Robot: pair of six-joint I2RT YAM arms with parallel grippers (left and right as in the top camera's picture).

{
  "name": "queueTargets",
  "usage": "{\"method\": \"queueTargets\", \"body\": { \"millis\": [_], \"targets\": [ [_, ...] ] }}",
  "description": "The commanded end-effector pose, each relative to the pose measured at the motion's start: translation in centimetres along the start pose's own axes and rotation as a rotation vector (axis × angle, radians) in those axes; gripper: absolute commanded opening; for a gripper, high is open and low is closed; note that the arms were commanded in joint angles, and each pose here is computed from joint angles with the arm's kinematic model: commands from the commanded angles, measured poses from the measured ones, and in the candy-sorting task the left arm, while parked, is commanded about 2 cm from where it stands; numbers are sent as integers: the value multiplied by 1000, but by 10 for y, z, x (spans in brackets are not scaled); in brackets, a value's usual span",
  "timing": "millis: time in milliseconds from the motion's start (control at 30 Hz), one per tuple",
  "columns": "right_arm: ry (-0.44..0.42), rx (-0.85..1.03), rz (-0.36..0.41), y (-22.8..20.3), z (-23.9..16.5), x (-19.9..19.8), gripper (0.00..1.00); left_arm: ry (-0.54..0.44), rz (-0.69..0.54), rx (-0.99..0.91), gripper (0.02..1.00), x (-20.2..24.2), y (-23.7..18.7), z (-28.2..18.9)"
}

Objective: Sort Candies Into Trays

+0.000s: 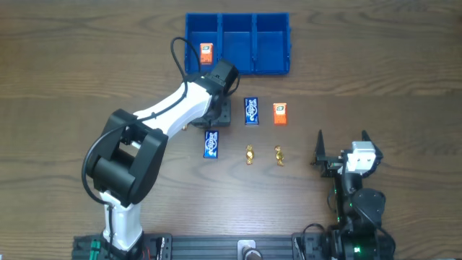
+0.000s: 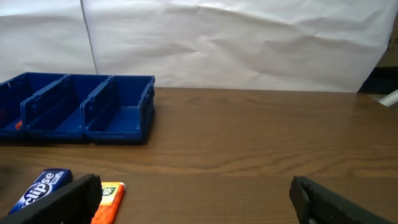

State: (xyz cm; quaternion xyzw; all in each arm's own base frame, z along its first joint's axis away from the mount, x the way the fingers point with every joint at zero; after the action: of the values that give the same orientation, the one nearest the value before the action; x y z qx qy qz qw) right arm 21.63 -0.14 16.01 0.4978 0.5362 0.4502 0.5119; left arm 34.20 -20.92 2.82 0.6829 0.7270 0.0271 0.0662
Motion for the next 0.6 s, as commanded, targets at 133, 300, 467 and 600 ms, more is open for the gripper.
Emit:
{"method": "queueTargets", "body": {
  "millis": [133, 300, 467, 600],
  "targets": [
    [8, 1, -12, 0, 0, 2, 998, -11, -30, 7, 349, -1, 5, 4],
    [8, 1, -12, 0, 0, 2, 998, -31, -34, -102, 338, -11, 33, -39],
    [8, 1, -12, 0, 0, 2, 998, -27, -50, -297, 345, -17, 81, -121],
    [8, 1, -12, 0, 0, 2, 998, -67, -72, -404, 343, -9, 123, -173]
  ]
}}
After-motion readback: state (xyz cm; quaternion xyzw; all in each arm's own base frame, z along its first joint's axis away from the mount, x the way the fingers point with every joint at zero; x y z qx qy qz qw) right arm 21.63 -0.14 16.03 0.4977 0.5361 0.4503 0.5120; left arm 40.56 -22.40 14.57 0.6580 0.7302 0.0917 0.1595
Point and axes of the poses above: each gripper's point midway between its finger pads, its own z axis out along the fingers, its own x axis along the line the jaws close on, y = z × x, the point moved 3 cm from there along -z, back along the fingers, and after that the axes turned 4 degrees about -z, right-handed, at the moved point
